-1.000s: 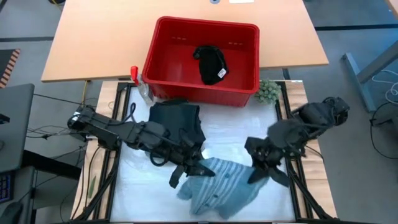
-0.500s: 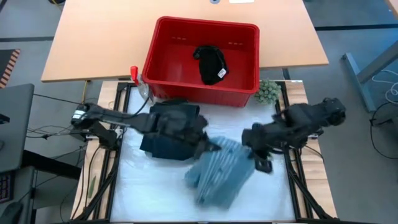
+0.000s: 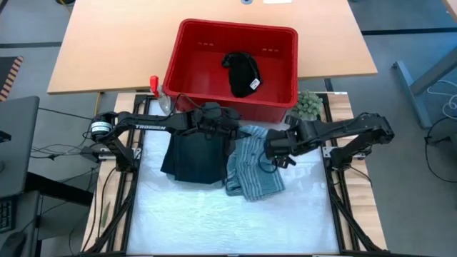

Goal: Fold laundry
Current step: Fold the blue shirt from the red laundry bin

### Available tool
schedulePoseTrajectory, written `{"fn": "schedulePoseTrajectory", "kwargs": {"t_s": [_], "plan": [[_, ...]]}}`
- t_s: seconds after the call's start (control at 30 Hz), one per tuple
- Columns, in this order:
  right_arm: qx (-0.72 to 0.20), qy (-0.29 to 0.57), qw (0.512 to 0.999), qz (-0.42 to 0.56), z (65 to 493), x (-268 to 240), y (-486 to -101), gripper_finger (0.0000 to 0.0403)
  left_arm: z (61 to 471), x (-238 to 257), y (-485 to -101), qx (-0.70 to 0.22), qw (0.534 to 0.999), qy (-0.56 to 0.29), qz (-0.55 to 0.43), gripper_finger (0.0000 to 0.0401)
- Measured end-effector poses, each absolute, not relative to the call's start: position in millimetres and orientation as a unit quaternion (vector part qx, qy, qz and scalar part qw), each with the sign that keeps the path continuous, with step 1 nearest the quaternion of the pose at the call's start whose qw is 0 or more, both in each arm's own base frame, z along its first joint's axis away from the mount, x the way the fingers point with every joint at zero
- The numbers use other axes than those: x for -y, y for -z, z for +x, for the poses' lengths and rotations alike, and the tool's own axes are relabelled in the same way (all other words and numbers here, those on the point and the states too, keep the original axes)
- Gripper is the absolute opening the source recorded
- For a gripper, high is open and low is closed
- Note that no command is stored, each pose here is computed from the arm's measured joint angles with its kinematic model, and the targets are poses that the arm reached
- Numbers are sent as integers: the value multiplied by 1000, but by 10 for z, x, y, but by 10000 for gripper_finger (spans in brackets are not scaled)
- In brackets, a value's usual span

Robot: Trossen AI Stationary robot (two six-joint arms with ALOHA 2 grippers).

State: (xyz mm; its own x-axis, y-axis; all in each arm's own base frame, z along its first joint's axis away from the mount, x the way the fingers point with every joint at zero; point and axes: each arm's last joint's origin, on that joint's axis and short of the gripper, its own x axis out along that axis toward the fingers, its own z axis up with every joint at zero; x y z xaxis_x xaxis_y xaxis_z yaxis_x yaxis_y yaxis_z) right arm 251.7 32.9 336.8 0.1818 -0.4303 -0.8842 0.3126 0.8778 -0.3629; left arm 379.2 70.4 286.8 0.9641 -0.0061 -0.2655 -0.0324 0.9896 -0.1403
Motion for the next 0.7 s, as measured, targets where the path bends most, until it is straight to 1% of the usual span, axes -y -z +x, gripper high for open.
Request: {"fn": "schedulePoseTrajectory", "kwargs": {"t_s": [0.1, 0.2, 0.33, 0.4, 0.53, 0.7], "plan": [[-579, 235, 776, -86, 2546, -440, -3226, 30, 3795, -619, -2833, -156, 988, -9, 0, 9], [-577, 226, 779, -95, 2516, -597, -3108, 30, 3797, -402, -2735, -178, 981, 15, 72, 9], [-562, 231, 785, -117, 2421, -839, -2945, 30, 3806, -83, -2690, -193, 961, 20, 198, 9], [-555, 226, 790, -131, 2376, -956, -2846, 30, 3827, 80, -2650, -196, 950, 33, 240, 9], [-550, 206, 797, -142, 2280, -1137, -2663, 30, 3873, 356, -2552, -190, 940, 65, 276, 12], [-553, 178, 801, -145, 2203, -1255, -2468, 29, 3912, 612, -2368, -209, 931, 86, 286, 23]]}}
